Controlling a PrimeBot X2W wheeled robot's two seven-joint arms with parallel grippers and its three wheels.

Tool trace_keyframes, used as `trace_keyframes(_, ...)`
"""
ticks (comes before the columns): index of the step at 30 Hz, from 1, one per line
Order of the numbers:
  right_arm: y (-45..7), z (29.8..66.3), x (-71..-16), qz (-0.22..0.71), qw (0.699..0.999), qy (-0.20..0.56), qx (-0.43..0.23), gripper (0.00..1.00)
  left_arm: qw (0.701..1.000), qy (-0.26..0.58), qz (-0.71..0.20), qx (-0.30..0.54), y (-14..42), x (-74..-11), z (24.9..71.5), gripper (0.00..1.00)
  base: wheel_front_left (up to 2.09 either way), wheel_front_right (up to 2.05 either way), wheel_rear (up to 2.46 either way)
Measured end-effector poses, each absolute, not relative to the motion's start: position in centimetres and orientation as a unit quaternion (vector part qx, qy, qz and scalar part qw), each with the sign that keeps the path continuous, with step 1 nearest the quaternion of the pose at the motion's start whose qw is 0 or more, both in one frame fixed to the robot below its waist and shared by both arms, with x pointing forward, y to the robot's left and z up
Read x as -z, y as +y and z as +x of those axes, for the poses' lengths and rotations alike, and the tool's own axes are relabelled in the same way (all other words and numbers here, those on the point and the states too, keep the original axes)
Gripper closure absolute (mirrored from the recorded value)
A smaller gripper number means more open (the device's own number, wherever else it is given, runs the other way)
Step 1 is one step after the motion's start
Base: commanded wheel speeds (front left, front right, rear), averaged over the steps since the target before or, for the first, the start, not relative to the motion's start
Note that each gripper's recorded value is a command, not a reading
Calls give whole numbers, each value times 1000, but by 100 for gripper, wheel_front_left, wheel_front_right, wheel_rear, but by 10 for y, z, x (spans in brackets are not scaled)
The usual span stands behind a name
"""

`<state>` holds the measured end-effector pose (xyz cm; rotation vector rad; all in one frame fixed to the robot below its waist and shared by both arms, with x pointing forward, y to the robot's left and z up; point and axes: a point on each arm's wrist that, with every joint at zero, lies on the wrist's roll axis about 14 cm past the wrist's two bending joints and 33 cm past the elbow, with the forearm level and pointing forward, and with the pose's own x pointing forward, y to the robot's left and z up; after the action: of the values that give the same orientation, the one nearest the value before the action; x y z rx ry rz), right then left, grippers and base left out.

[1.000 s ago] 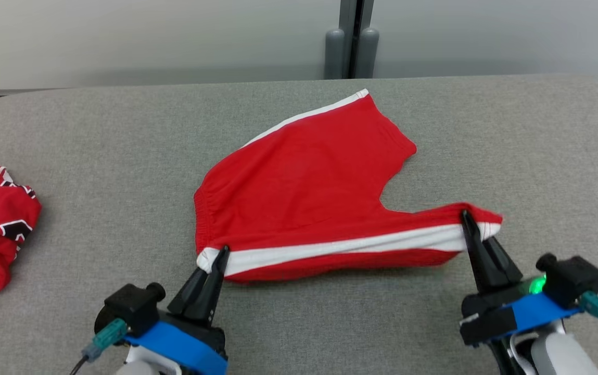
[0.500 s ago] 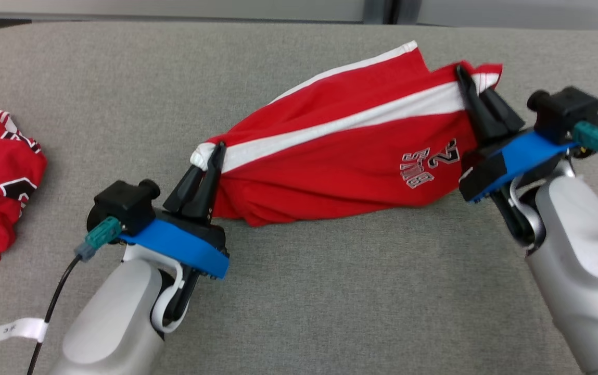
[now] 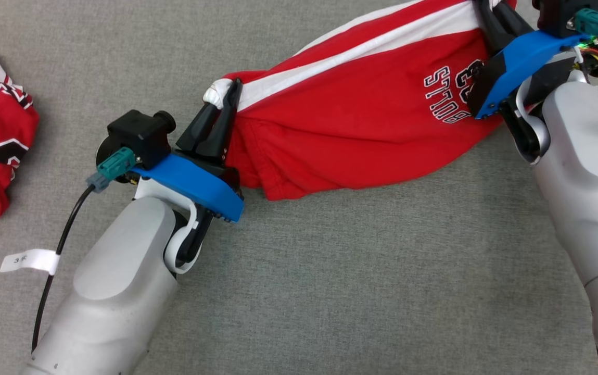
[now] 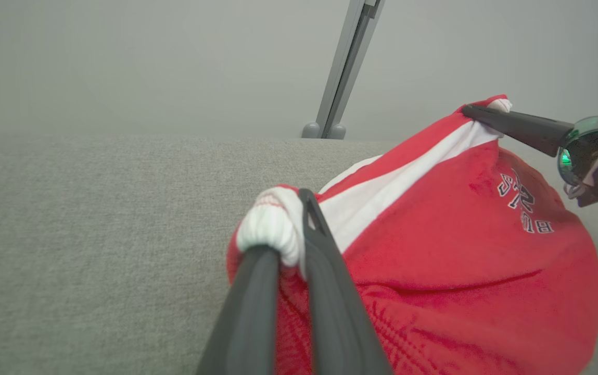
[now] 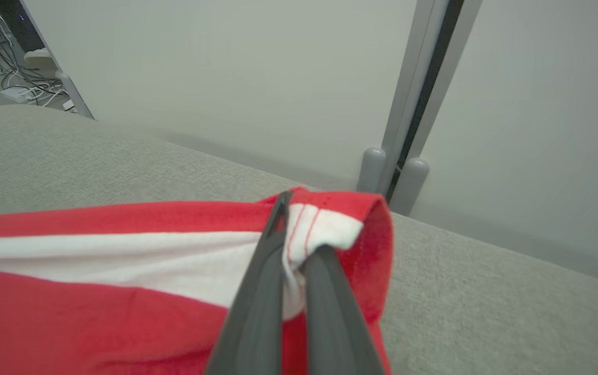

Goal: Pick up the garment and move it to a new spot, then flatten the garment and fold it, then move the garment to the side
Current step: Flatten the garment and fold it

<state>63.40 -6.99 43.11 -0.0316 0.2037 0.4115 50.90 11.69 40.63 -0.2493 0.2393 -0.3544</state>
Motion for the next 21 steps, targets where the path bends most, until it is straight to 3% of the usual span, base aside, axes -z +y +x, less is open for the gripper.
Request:
trace_keyframes(1, -68, 634, -426, -16, 973, 108, -205, 67, 970, 122, -123, 174, 118, -404, 509, 100, 0, 0, 0)
trace_keyframes(2, -66, 635, -422, -14, 972, 114, -205, 7, 969, 123, -124, 173, 119, -403, 510, 63, 0, 0, 0)
trace_keyframes(3, -65, 634, -419, -11, 972, 120, -204, 0, 970, 123, -126, 170, 119, -403, 511, 35, 0, 0, 0)
trace_keyframes(4, -65, 633, -417, -10, 971, 123, -202, 0, 970, 123, -126, 169, 120, -404, 511, 0, 0, 0, 0)
trace_keyframes(21, -94, 598, -423, -28, 974, 133, -180, 0, 976, 116, -105, 151, 138, -416, 469, 0, 0, 0, 0)
